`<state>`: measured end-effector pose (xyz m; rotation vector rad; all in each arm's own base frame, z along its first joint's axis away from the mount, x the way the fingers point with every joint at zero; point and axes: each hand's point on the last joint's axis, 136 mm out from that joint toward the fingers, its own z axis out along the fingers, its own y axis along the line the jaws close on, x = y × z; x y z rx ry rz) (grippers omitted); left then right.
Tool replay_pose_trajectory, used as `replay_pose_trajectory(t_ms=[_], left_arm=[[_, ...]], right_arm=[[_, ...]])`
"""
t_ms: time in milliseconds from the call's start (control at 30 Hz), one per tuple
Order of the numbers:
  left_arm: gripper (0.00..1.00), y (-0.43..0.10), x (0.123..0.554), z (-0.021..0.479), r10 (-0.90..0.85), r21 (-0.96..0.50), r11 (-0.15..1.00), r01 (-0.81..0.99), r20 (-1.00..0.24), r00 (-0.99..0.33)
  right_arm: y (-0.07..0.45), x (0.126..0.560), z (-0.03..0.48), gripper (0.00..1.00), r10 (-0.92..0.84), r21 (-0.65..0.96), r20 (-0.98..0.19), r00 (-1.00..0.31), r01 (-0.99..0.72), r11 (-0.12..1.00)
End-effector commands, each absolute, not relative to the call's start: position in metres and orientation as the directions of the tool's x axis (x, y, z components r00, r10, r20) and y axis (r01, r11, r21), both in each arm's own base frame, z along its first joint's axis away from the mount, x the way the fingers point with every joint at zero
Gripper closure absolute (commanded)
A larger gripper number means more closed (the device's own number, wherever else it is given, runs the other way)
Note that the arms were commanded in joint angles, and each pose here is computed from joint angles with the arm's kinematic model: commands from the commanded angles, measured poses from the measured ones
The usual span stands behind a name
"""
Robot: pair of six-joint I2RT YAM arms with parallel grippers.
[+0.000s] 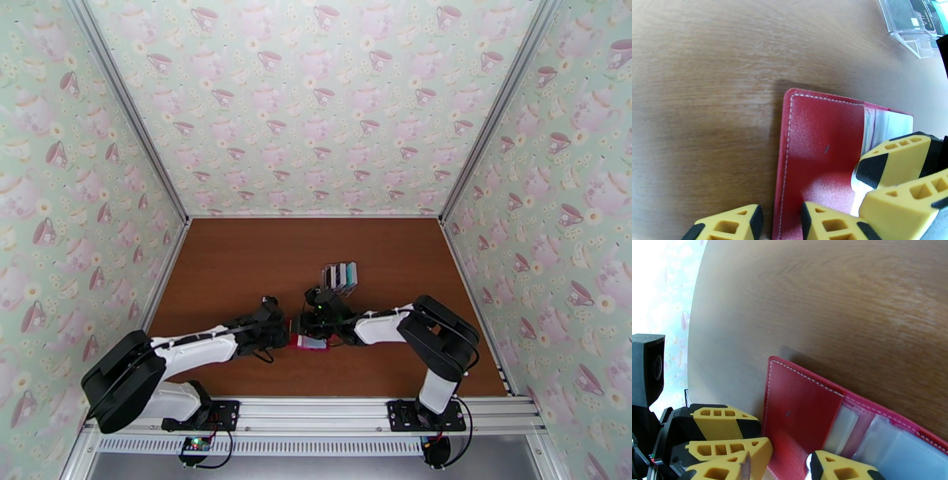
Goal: Put the credit cards into the card holder
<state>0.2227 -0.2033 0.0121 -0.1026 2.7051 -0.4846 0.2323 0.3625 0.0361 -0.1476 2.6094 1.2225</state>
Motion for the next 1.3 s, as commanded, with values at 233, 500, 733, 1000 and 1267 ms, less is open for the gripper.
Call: replay_pose_trajectory(t_ms=[233, 500, 733, 1000, 1267], left_arm=[[0.63, -0.203, 0.209, 0.011, -0.13, -0.392, 0.92, 0.012, -0.334, -0.934], [0.62, -0.213, 0.225, 0.06, -0.127, -0.427, 0.901, 0.074, -0.424, -0.897], [0.62, -0.225, 0.224, 0.092, -0.127, -0.48, 0.867, 0.133, -0.471, -0.873], [0.66, -0.243, 0.211, 0.107, -0.099, -0.55, 0.809, 0.206, -0.473, -0.875], [0.7, -0.249, 0.201, 0.086, -0.071, -0.562, 0.798, 0.217, -0.445, -0.893]], right_arm=[[0.348, 0.226, 0.033, 0.49, 0.013, 0.713, -0.256, -0.967, -0.18, 0.678], [0.347, 0.231, 0.064, 0.48, 0.028, 0.714, -0.301, -0.953, -0.206, 0.669], [0.328, 0.233, 0.063, 0.48, 0.029, 0.634, -0.32, -0.947, -0.191, 0.75], [0.295, 0.241, 0.062, 0.54, 0.016, 0.474, -0.385, -0.923, -0.183, 0.861], [0.285, 0.247, 0.066, 0.59, -0.007, 0.4, -0.416, -0.909, -0.19, 0.896]])
